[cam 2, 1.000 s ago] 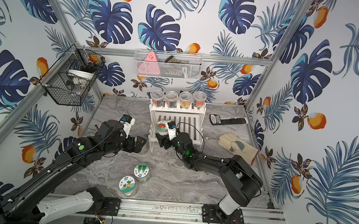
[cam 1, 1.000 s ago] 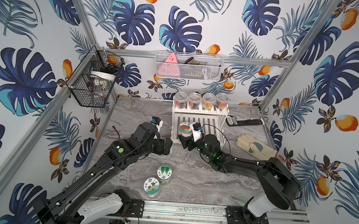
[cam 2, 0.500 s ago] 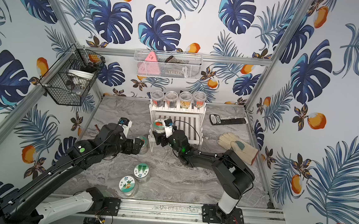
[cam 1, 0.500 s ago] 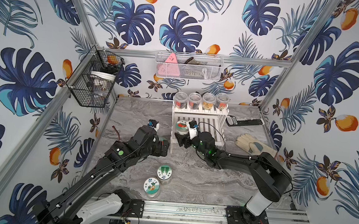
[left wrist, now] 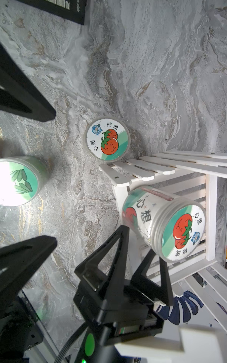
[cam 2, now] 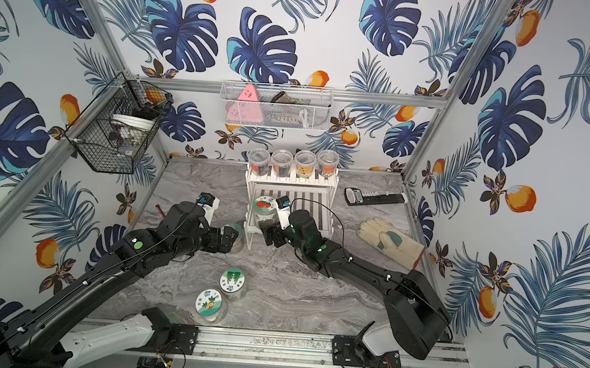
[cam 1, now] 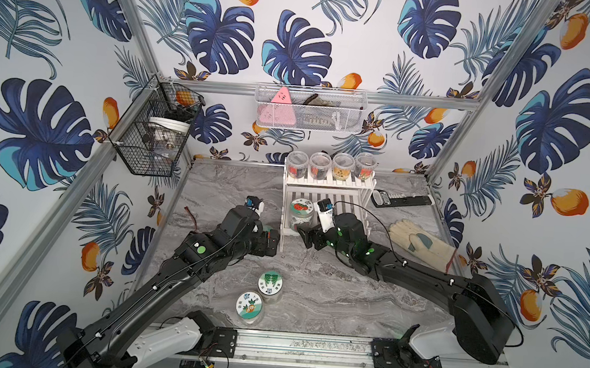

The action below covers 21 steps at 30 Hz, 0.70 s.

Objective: Place the seed container on the shelf
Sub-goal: Place the seed jar on the shelf.

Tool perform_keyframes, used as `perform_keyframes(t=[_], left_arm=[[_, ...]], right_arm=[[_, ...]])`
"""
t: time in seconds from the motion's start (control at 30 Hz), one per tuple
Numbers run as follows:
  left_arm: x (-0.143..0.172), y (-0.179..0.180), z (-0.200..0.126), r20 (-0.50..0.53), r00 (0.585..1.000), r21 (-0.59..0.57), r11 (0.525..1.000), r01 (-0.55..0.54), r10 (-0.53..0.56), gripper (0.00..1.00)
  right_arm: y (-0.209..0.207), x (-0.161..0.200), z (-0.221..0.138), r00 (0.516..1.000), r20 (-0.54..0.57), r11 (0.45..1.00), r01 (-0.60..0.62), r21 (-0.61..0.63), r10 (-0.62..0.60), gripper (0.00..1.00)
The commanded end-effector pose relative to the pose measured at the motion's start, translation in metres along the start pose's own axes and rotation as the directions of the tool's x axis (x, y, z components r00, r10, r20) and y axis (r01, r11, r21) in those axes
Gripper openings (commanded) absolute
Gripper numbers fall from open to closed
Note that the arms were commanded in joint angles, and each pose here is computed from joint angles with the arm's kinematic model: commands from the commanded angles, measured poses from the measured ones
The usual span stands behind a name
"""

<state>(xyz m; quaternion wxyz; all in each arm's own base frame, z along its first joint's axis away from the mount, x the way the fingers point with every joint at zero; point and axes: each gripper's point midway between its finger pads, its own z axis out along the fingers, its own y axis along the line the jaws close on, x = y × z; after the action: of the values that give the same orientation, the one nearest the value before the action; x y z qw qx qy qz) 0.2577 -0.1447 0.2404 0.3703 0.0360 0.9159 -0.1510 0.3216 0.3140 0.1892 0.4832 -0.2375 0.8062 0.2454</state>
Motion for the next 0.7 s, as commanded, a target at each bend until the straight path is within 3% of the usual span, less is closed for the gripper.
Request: perform_keyframes(t=[0.0,0.4,0.67], left_arm=[[-0.007,-0.004,0.0,0.023,1.0,0.019,1.0,0.0,0.0,0.99],[-0.003,-0.003,0.006,0.003,1.0,0.009,1.0,0.006,-0.006,0.99],[-0.001,-0.001,0.008,0.0,1.0,0.001,1.0,0.008,-0.008,0.99]], right_arm=[[0.004,0.005,0.0,0.998,-0.027,0.998,-0.059,-0.021,0.059,0.86],[-0.011,-0.018,0.029,0.981,0.14,0.989,-0.14,0.045,0.132,0.64],[-0.018,-0.024,0.043,0.975,0.18,0.987,-0.142,0.08,0.126,0.61]])
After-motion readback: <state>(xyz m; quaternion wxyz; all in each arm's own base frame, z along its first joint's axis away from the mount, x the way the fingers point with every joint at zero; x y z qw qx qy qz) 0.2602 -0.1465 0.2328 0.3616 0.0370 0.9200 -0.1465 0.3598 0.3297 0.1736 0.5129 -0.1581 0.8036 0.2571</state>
